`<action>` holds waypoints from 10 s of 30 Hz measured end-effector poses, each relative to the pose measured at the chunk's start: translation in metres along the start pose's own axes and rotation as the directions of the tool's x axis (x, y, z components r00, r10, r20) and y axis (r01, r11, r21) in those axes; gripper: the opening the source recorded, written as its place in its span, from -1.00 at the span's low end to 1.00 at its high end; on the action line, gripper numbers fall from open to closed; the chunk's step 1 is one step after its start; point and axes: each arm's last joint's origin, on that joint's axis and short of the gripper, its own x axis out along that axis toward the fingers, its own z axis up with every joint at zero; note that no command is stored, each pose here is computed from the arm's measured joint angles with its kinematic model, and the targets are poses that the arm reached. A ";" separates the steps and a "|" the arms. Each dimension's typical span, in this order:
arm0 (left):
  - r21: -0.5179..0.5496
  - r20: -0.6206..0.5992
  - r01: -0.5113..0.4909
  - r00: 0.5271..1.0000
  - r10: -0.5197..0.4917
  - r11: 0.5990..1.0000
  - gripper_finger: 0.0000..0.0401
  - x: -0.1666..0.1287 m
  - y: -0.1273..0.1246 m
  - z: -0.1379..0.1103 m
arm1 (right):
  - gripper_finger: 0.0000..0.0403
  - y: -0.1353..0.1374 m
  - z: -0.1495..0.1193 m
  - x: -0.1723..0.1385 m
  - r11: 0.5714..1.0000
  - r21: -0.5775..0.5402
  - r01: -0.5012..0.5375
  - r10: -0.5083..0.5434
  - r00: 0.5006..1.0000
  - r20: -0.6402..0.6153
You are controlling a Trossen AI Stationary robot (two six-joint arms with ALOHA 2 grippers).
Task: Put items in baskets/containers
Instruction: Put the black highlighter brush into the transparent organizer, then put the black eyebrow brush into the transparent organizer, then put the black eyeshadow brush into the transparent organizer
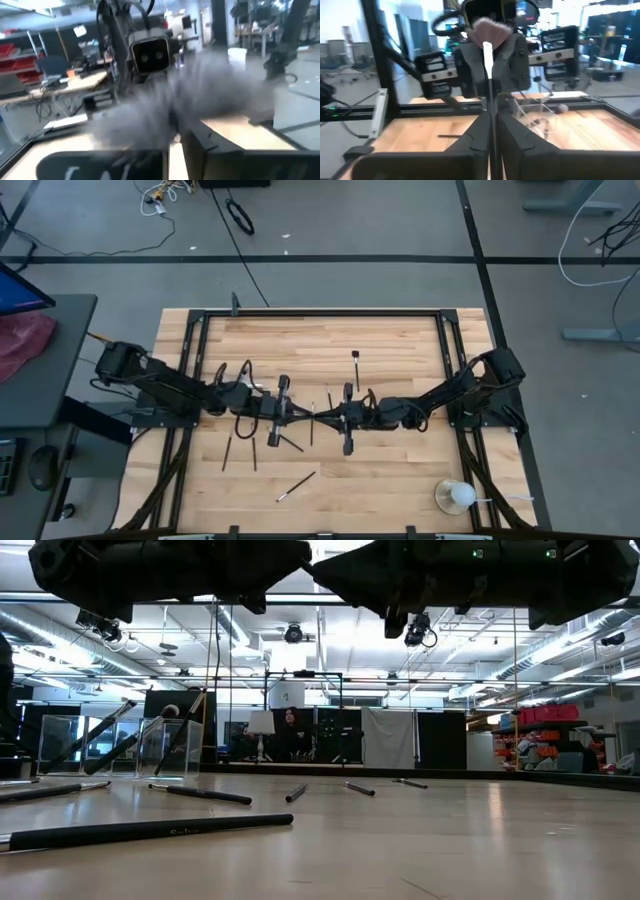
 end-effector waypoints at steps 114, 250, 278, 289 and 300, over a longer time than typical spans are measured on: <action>0.242 -0.775 -0.591 0.360 0.520 0.770 -0.93 -0.053 0.059 0.008 | -0.19 -0.024 -0.022 0.000 0.957 0.063 0.284 -0.267 0.943 -0.200; 0.156 -0.820 -0.572 0.379 0.428 0.805 -0.88 -0.104 0.021 0.068 | -0.29 -0.013 -0.006 0.004 0.999 0.010 0.049 -0.049 0.999 -0.014; 0.164 -0.878 -0.788 0.158 0.453 0.593 -0.72 -0.120 0.053 0.005 | -0.33 -0.013 -0.006 0.004 0.999 0.020 0.049 -0.048 0.999 -0.013; 0.210 -0.872 -0.776 0.125 0.472 0.594 -0.21 -0.120 0.070 0.016 | -0.33 -0.015 -0.009 0.005 0.998 0.036 0.054 -0.052 0.998 -0.040; 0.111 -0.786 -0.694 0.377 0.490 0.711 -0.10 -0.092 0.062 0.052 | -0.22 -0.037 -0.049 -0.001 0.915 0.202 0.349 -0.220 0.852 -0.476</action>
